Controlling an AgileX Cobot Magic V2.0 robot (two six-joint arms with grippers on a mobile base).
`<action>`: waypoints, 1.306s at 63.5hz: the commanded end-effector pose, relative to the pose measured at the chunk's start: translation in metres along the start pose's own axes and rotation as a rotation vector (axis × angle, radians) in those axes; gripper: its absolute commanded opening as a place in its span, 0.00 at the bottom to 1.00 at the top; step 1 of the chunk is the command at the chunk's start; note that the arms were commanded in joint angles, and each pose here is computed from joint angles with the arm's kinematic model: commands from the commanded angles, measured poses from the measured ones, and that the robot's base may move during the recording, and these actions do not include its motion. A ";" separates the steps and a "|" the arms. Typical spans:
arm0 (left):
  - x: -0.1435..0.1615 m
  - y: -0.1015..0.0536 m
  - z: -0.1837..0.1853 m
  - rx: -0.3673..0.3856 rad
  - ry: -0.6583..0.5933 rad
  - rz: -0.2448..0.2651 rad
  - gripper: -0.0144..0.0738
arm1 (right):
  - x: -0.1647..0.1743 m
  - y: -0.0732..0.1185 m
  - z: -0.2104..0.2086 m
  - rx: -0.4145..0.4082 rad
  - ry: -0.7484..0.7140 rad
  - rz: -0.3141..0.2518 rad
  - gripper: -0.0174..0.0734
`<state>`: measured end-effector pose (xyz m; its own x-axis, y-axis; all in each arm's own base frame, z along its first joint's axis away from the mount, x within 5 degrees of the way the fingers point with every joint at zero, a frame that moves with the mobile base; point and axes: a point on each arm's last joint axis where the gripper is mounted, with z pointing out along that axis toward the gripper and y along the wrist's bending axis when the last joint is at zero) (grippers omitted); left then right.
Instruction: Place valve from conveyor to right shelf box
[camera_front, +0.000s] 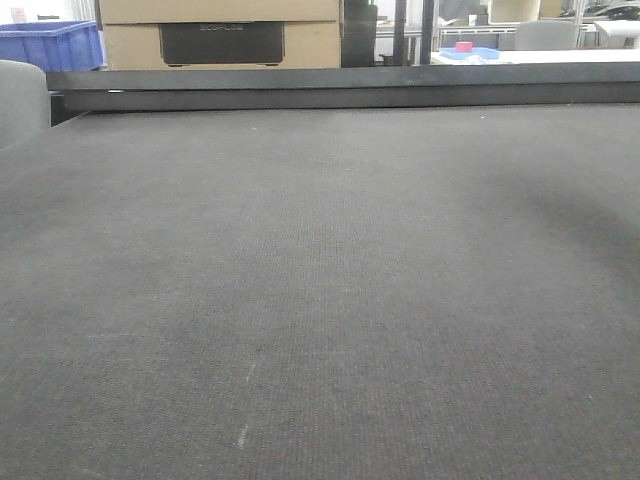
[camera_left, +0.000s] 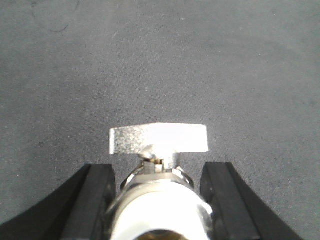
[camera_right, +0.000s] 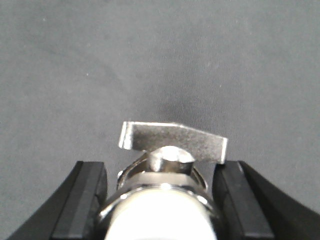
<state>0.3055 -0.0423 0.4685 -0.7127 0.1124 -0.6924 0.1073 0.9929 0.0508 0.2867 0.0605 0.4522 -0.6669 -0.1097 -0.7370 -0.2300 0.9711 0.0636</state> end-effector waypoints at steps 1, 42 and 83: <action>-0.007 -0.001 -0.011 0.003 -0.085 -0.004 0.04 | -0.009 0.000 -0.010 0.007 -0.100 -0.005 0.02; -0.021 -0.002 -0.013 0.008 -0.244 -0.004 0.04 | -0.010 0.000 -0.010 0.007 -0.104 -0.005 0.01; -0.022 -0.002 -0.013 0.009 -0.251 -0.004 0.04 | -0.010 0.000 -0.010 0.007 -0.104 -0.005 0.01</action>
<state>0.3161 -0.0443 0.4808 -0.5773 0.1038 -0.8099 0.1095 0.9928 0.0492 0.2874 0.0606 0.4530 -0.6595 -0.1055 -0.7442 -0.2285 0.9714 0.0648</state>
